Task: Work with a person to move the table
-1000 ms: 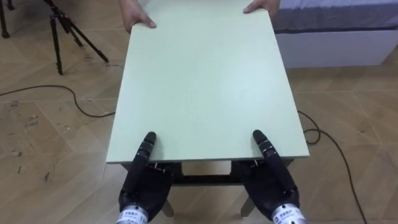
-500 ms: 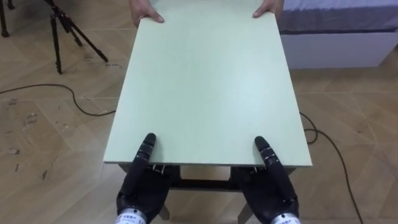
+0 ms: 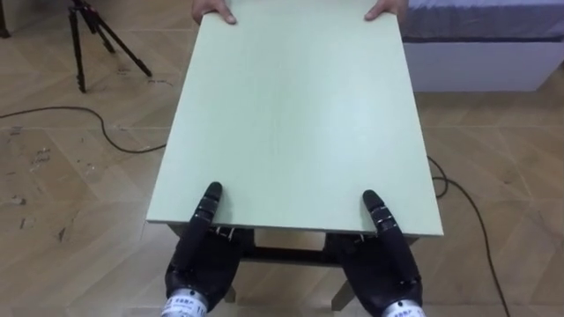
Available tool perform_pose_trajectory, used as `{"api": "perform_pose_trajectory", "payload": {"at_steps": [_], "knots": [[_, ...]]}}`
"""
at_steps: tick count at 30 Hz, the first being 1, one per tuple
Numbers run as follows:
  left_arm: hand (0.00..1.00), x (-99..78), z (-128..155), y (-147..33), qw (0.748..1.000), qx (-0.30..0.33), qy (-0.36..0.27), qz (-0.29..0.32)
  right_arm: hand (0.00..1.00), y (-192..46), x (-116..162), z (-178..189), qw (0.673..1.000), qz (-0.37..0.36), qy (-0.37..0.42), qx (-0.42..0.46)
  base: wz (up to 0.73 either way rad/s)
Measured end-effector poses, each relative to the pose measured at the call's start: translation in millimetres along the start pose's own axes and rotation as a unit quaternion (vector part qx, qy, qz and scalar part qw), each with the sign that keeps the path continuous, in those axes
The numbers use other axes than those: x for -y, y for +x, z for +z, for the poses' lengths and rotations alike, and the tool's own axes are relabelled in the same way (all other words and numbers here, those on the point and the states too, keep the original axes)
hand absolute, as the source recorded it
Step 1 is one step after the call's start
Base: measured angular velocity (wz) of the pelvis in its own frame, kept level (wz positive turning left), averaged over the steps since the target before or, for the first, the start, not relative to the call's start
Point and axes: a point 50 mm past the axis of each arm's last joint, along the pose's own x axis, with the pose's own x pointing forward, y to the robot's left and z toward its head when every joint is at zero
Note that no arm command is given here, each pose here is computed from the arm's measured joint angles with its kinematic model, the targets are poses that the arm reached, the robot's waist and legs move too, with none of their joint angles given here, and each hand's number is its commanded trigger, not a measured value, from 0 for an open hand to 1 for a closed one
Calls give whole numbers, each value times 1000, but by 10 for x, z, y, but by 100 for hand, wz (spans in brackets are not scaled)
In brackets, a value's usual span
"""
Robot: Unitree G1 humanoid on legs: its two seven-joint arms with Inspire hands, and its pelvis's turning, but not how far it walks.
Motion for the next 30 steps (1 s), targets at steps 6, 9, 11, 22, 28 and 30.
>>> {"api": "perform_pose_trajectory", "payload": {"at_steps": [6, 9, 11, 22, 28, 30], "knots": [[100, -118, -67, -49, 999, -9, -29, 20, 100, -16, 51, 16, 1000, -5, -17, -10, -16], [100, -159, -90, -106, 999, -12, -45, 23, 100, -32, 59, 40, 999, 0, -32, -18, 23], [100, -144, -76, -88, 999, -14, -40, 19, 100, -28, 53, 44, 999, 4, -33, -16, 35], [100, 12, -49, 112, 999, -20, -25, -14, 100, 88, -16, 153, 999, 24, -35, 10, 8], [100, -149, -127, 52, 999, -32, -31, 22, 100, 37, 161, 134, 999, 9, -47, 1, -1], [100, -182, -133, 18, 999, -32, -32, 29, 100, 17, 188, 115, 999, 3, -46, -5, 2]]}}
